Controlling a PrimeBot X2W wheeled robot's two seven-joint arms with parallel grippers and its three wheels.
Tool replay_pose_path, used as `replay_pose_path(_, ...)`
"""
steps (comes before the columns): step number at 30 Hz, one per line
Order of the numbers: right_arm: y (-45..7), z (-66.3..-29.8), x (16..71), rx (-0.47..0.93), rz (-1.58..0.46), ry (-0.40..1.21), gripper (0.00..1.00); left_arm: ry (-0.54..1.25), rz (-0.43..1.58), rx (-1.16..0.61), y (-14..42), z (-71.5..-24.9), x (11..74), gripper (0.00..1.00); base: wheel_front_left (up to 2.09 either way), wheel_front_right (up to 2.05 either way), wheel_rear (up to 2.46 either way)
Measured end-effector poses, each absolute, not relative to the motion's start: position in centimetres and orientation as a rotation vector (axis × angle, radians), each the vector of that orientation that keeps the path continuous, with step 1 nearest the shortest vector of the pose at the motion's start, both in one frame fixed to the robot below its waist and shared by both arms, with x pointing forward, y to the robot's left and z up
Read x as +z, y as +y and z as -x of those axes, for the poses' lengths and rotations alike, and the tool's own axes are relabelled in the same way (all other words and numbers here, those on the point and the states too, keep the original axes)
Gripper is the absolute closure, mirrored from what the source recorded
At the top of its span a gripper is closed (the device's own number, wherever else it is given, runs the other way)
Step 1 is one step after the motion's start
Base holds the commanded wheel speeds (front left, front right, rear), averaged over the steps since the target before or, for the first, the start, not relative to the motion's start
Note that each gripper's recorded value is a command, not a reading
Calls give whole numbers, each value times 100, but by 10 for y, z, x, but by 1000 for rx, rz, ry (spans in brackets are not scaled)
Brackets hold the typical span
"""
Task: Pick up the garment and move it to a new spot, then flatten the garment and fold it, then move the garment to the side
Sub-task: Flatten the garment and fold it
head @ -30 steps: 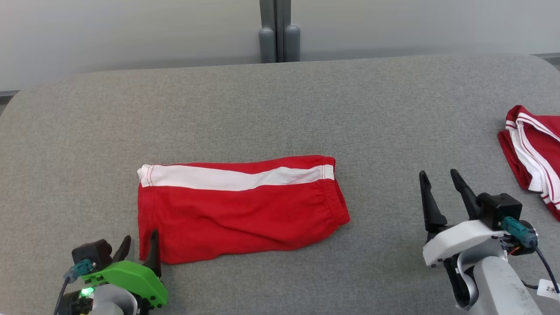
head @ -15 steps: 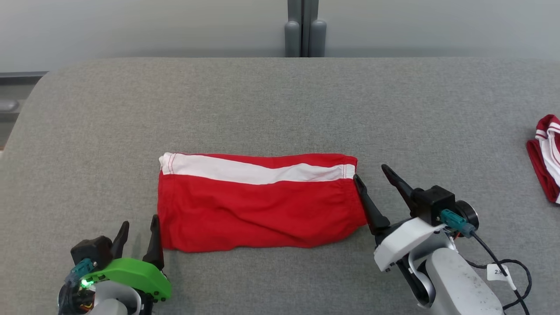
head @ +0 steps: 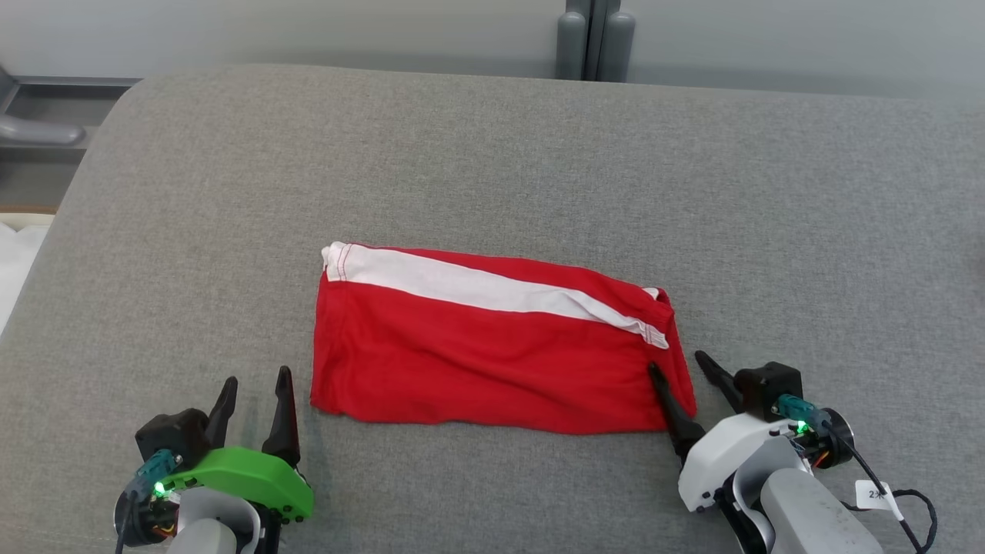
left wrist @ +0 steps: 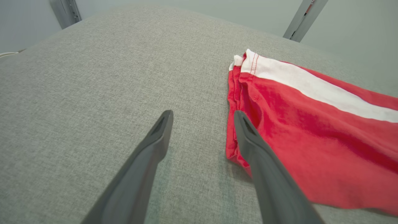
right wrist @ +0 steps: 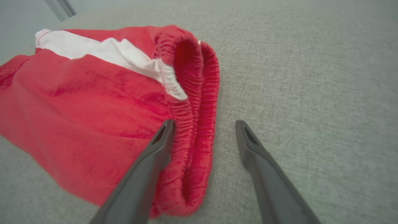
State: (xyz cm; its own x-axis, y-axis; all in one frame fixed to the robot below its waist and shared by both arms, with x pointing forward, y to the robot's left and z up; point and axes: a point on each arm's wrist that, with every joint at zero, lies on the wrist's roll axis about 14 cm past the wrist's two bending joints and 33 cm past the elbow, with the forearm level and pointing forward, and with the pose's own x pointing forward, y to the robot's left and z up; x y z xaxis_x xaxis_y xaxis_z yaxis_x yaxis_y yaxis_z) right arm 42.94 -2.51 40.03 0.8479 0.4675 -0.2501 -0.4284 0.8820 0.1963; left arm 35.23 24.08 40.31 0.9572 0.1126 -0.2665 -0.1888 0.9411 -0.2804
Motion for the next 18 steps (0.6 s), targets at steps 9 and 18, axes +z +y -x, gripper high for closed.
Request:
replay_pose_path(9, -23, -426, 392, 441, -250, 344, 100, 256, 309, 145, 237, -355, 401, 0, 0, 0, 0)
replay_pose_path(18, -122, -450, 403, 138, -246, 264, 100, 249, 308, 83, 219, -366, 404, 0, 0, 0, 0)
